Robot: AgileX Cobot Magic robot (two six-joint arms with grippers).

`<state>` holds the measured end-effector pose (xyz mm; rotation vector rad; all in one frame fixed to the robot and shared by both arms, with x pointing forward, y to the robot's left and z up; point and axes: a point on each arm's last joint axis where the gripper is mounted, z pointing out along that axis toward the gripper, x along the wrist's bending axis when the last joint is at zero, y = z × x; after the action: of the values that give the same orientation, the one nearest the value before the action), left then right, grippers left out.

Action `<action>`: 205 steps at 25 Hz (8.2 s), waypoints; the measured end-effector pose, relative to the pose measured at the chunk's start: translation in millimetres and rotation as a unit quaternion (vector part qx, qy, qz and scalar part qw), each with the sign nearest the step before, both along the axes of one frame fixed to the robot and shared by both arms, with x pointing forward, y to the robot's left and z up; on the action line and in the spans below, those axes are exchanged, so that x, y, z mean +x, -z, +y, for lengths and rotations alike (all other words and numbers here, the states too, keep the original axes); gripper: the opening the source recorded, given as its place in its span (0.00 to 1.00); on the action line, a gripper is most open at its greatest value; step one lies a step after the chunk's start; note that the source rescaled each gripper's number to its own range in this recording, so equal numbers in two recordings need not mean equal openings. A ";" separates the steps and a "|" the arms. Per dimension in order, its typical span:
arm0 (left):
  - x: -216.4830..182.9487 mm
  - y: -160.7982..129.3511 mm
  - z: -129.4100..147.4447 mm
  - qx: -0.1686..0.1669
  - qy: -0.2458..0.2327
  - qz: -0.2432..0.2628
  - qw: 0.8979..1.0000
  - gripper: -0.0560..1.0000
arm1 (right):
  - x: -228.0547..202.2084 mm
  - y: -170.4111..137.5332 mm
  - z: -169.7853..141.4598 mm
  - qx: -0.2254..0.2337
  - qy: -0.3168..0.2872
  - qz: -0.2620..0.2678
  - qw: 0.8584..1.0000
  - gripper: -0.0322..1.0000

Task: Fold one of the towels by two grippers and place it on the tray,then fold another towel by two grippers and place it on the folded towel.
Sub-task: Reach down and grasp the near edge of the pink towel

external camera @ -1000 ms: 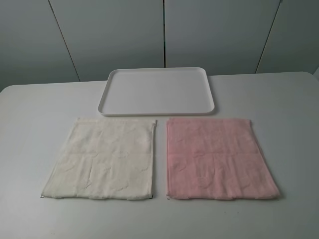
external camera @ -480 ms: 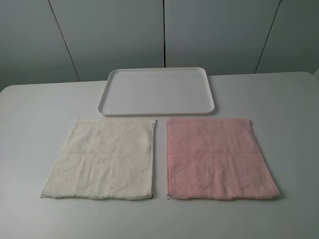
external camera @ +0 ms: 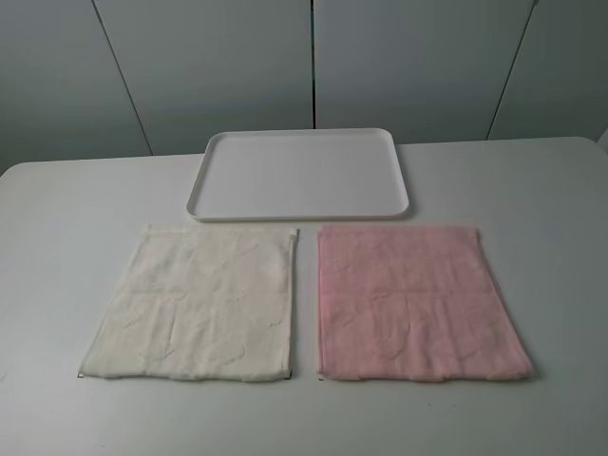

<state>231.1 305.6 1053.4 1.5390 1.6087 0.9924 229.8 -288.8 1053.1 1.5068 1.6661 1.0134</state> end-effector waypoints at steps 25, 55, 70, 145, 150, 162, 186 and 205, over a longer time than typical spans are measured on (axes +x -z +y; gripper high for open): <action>15.6 -2.7 -8.4 -0.001 0.055 0.040 0.998 1.00 | -0.9 -1.8 9.2 0.043 -0.035 -0.003 0.998 1.00; 240.0 11.6 -141.4 0.040 0.464 0.248 0.849 1.00 | 128.5 1.6 11.7 -0.005 -0.092 0.268 0.959 1.00; 231.0 93.6 -295.9 0.193 0.637 0.323 0.673 1.00 | 165.1 -17.4 4.1 -0.016 -0.044 0.310 0.950 1.00; 202.7 180.2 -354.6 0.330 0.639 0.408 0.563 1.00 | 178.8 77.3 16.4 -0.248 -0.443 0.369 0.779 1.00; 202.6 180.2 -354.5 0.330 0.639 0.408 0.562 1.00 | 170.3 96.6 21.0 -0.326 -0.481 0.346 0.737 1.00; 202.5 180.8 -354.4 0.331 0.638 0.409 0.562 1.00 | 174.2 130.9 19.3 -0.347 -0.523 0.358 0.692 1.00; 201.4 180.8 -355.0 0.333 0.640 0.408 0.560 1.00 | 173.7 170.2 27.2 -0.346 -0.596 0.334 0.644 1.00; 201.5 180.8 -355.2 0.333 0.640 0.407 0.560 1.00 | 176.0 170.9 27.3 -0.352 -0.592 0.326 0.648 1.00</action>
<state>432.6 -49.6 872.6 3.1621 -0.0587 -0.1323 405.8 -261.5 882.1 0.0180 3.1779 0.1107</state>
